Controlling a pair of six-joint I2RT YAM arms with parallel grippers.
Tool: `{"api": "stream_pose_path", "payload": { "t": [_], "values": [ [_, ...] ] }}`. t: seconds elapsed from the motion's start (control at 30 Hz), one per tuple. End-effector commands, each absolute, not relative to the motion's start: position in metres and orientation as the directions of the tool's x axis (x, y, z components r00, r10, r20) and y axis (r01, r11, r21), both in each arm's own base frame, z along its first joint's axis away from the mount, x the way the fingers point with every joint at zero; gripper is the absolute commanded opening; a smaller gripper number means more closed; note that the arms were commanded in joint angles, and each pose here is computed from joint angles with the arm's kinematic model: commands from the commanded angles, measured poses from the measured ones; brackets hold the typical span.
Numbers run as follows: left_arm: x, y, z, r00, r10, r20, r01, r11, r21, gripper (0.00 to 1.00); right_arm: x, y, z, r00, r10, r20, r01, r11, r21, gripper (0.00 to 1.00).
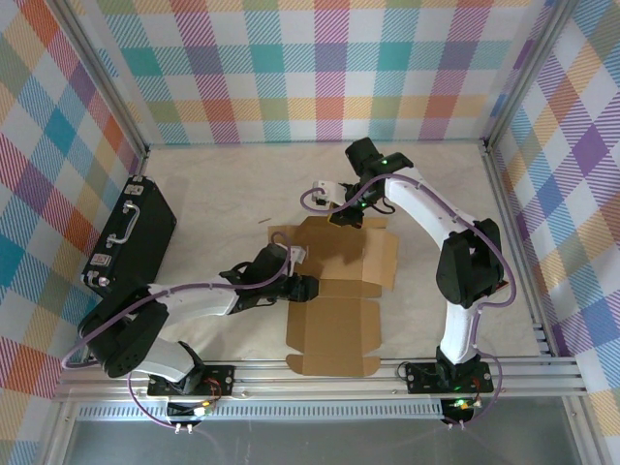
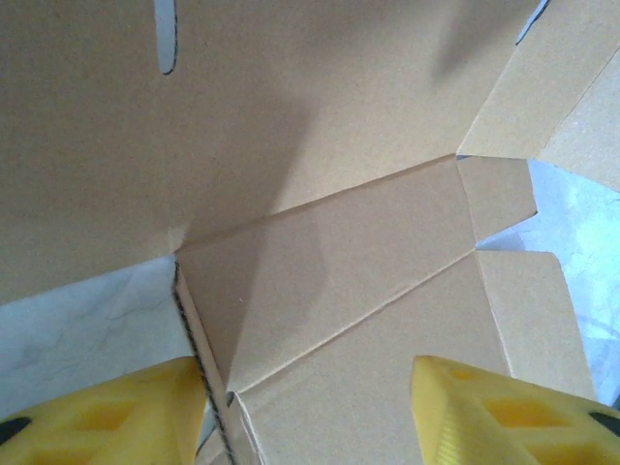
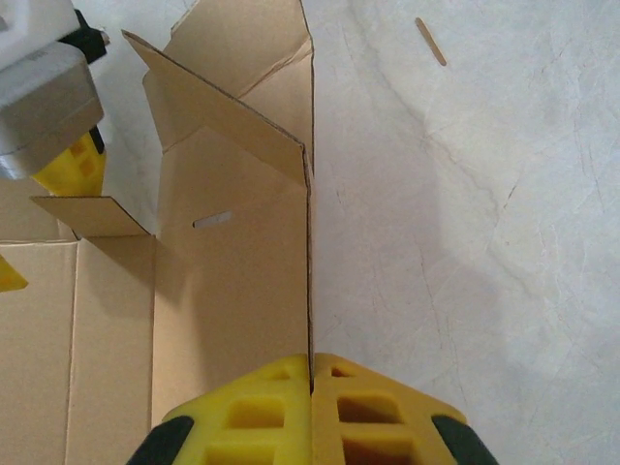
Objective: Fold the paper box
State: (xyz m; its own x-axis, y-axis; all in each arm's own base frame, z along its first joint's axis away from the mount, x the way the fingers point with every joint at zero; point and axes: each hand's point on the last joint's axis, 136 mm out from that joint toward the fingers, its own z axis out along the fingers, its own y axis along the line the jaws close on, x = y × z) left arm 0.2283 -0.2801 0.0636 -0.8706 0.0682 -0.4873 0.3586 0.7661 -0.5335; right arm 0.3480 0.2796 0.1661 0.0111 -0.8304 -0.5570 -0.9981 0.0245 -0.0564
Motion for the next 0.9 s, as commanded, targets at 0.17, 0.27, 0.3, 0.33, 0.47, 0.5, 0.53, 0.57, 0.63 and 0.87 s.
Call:
{"api": "stream_pose_path", "payload": {
  "t": [0.17,0.27,0.3,0.33,0.47,0.5,0.53,0.57,0.63,0.87],
  "values": [
    [0.220,-0.264,0.107,-0.812,0.081,-0.578,0.423,0.764,-0.487,0.70,0.348,0.282,0.177,0.043,-0.817,-0.575,-0.994,0.025,-0.111,0.00],
    [0.219,-0.249,0.118,-0.795,0.052,-0.604,0.402,0.792,-0.460,0.72,0.354,0.281,0.182,0.064,-0.817,-0.573,-0.988,0.030,-0.153,0.00],
    [0.219,-0.243,0.119,-0.792,0.038,-0.609,0.386,0.804,-0.452,0.74,0.355,0.281,0.183,0.070,-0.818,-0.571,-0.986,0.031,-0.165,0.00],
    [0.220,-0.237,0.121,-0.788,0.026,-0.615,0.372,0.816,-0.443,0.74,0.356,0.281,0.184,0.078,-0.817,-0.571,-0.984,0.029,-0.176,0.00],
    [0.223,-0.212,0.129,-0.765,-0.032,-0.643,0.306,0.861,-0.407,0.76,0.356,0.282,0.193,0.124,-0.806,-0.578,-0.976,0.007,-0.220,0.00],
    [0.225,-0.204,0.133,-0.757,-0.057,-0.651,0.280,0.872,-0.401,0.77,0.355,0.282,0.195,0.139,-0.801,-0.582,-0.973,0.000,-0.232,0.00],
    [0.228,-0.194,0.138,-0.744,-0.088,-0.663,0.248,0.885,-0.395,0.78,0.354,0.283,0.197,0.156,-0.796,-0.585,-0.969,-0.010,-0.245,0.00],
    [0.232,-0.185,0.143,-0.732,-0.116,-0.672,0.222,0.891,-0.395,0.80,0.353,0.283,0.200,0.170,-0.790,-0.589,-0.966,-0.014,-0.260,0.00],
    [0.237,-0.167,0.148,-0.720,-0.160,-0.675,0.169,0.903,-0.395,0.81,0.349,0.284,0.205,0.200,-0.777,-0.597,-0.960,-0.035,-0.276,0.00],
    [0.269,-0.152,0.151,-0.690,-0.105,-0.716,0.202,0.922,-0.330,0.82,0.336,0.287,0.195,0.278,-0.769,-0.576,-0.948,-0.124,-0.292,0.00]
  ]
}}
